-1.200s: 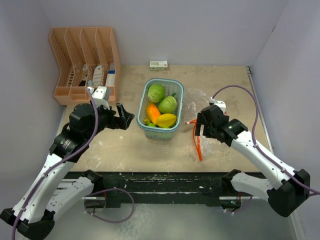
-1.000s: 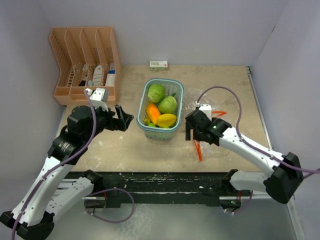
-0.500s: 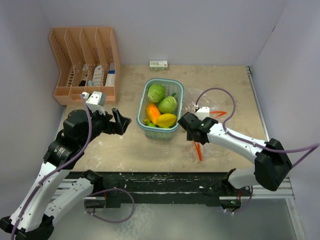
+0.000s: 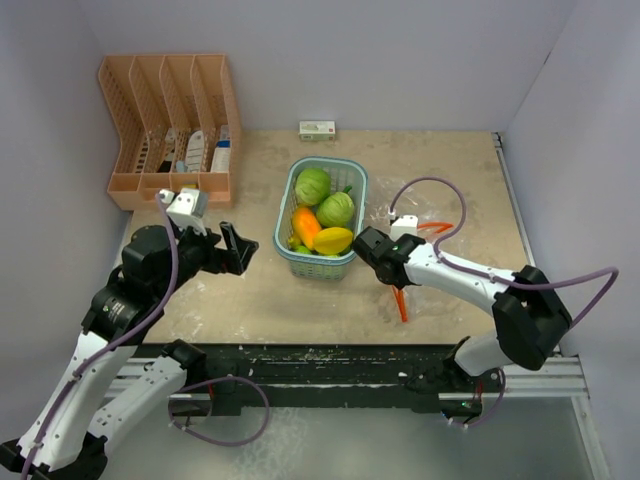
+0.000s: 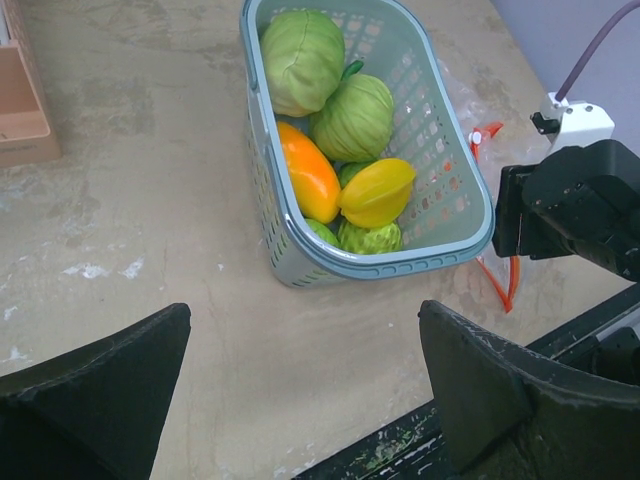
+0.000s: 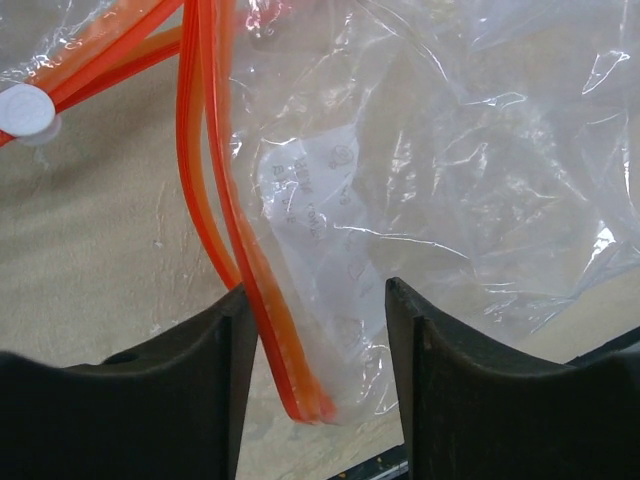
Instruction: Place the food in the zip-top bag and seal the zipper
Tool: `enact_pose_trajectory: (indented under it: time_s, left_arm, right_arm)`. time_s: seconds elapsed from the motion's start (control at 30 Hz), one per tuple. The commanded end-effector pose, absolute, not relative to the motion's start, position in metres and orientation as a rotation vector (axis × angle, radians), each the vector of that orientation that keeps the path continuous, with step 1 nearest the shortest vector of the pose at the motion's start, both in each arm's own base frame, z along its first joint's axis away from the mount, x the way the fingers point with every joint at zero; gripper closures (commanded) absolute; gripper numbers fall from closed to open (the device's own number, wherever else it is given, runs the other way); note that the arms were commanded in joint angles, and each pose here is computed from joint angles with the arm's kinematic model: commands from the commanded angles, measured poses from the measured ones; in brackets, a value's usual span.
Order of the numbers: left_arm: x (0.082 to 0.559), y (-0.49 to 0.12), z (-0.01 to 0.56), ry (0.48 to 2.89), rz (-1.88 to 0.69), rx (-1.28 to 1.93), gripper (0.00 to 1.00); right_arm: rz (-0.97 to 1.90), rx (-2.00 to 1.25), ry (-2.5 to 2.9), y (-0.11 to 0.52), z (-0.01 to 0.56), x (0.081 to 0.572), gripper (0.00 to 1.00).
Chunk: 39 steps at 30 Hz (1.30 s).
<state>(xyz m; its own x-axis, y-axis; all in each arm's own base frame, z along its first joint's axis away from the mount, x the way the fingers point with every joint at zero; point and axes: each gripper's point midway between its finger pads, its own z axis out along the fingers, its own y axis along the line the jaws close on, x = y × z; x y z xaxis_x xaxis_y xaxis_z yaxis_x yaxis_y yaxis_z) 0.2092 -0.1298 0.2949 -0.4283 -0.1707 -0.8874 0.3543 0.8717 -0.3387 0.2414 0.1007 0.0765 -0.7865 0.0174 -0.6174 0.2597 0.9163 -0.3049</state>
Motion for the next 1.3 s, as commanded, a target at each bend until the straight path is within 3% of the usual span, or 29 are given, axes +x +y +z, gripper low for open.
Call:
enact_pose_trajectory:
  time_s: [0.0, 0.13, 0.23, 0.47, 0.77, 1.03, 1.27]
  left_arm:
    - [0.209, -0.125, 0.294, 1.915, -0.572, 0.129, 0.01]
    - [0.205, -0.121, 0.296, 1.913, -0.556, 0.129, 0.01]
    - [0.201, -0.119, 0.303, 1.896, -0.558, 0.131, 0.01]
    - [0.194, -0.135, 0.338, 1.797, -0.679, 0.193, 0.01]
    - [0.191, -0.203, 0.386, 1.599, -1.105, 0.352, 0.00]
    - [0.204, -0.247, 0.411, 1.523, -1.333, 0.401, 0.10]
    - [0.211, -0.307, 0.387, 1.639, -1.258, 0.456, 0.12]
  right_arm:
    - [-0.530, 0.264, 2.364, 0.092, 0.088, 0.247, 0.52]
    - [-0.520, 0.278, 2.355, 0.091, 0.091, 0.247, 0.67]
    - [-0.502, 0.305, 2.332, 0.088, 0.109, 0.247, 0.99]
    - [-0.221, 0.298, 2.207, 0.094, 0.198, 0.249, 1.00]
    - [0.462, -0.077, 2.123, 0.180, 0.297, 0.232, 1.00]
    - [0.572, -0.167, 2.049, 0.207, 0.334, 0.239, 1.00]
    - [0.639, -0.194, 2.003, 0.223, 0.350, 0.243, 1.00]
